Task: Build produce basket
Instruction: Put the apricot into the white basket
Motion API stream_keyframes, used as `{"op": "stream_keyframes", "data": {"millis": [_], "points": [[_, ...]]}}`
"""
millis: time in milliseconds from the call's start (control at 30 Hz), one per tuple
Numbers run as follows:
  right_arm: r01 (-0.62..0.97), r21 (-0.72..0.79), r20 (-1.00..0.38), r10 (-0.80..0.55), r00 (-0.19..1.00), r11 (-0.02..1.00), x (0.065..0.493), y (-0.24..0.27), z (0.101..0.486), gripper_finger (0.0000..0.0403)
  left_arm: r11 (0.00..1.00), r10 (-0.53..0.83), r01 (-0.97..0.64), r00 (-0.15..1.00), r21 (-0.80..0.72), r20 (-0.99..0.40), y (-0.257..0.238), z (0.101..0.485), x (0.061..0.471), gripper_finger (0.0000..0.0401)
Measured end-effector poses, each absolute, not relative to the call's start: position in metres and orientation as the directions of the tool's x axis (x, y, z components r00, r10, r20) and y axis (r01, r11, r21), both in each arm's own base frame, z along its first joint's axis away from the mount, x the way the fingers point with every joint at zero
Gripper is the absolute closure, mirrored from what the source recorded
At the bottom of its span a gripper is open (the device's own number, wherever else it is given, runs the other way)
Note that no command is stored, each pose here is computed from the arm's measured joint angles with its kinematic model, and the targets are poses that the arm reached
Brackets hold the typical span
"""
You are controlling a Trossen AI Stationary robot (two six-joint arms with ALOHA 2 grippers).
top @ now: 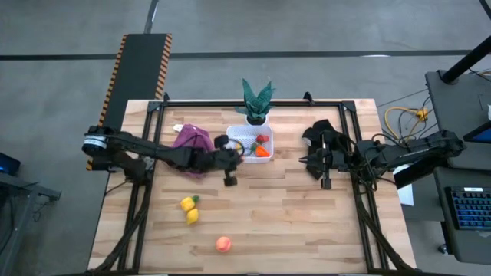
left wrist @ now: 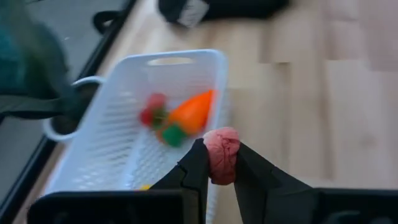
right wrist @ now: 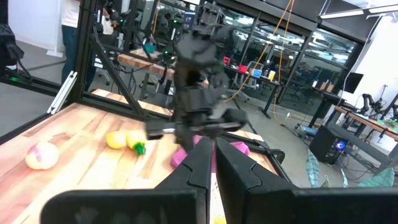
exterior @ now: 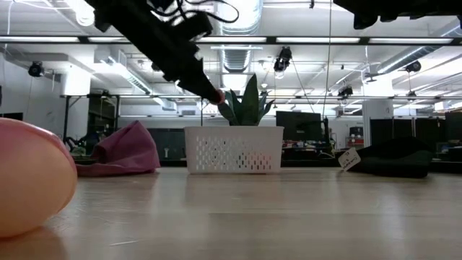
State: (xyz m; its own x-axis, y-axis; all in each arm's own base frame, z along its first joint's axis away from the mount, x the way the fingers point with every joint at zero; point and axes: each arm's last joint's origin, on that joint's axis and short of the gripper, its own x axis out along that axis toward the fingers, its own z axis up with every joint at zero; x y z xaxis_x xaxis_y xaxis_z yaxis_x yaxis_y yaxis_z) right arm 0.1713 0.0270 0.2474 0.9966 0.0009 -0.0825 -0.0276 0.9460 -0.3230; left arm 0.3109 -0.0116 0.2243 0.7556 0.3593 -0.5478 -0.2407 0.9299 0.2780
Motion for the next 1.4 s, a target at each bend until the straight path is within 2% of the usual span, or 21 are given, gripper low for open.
{"op": "stream_keyframes", "data": {"millis": [500, 1400], "points": [[-0.028, -0.323, -0.084, 0.001, 0.996, 0.946, 0.171, 0.027, 0.247, 0.039, 0.857, 0.511, -0.426, 0.635, 0.289, -0.58, 0.057, 0.212, 0.313, 0.0367], [-0.028, -0.323, -0.083, 0.001, 0.997, 0.946, 0.171, 0.027, 0.247, 0.039, 0.821, 0.562, -0.498, 0.62, 0.28, -0.547, 0.083, 0.213, 0.312, 0.0352]]}}
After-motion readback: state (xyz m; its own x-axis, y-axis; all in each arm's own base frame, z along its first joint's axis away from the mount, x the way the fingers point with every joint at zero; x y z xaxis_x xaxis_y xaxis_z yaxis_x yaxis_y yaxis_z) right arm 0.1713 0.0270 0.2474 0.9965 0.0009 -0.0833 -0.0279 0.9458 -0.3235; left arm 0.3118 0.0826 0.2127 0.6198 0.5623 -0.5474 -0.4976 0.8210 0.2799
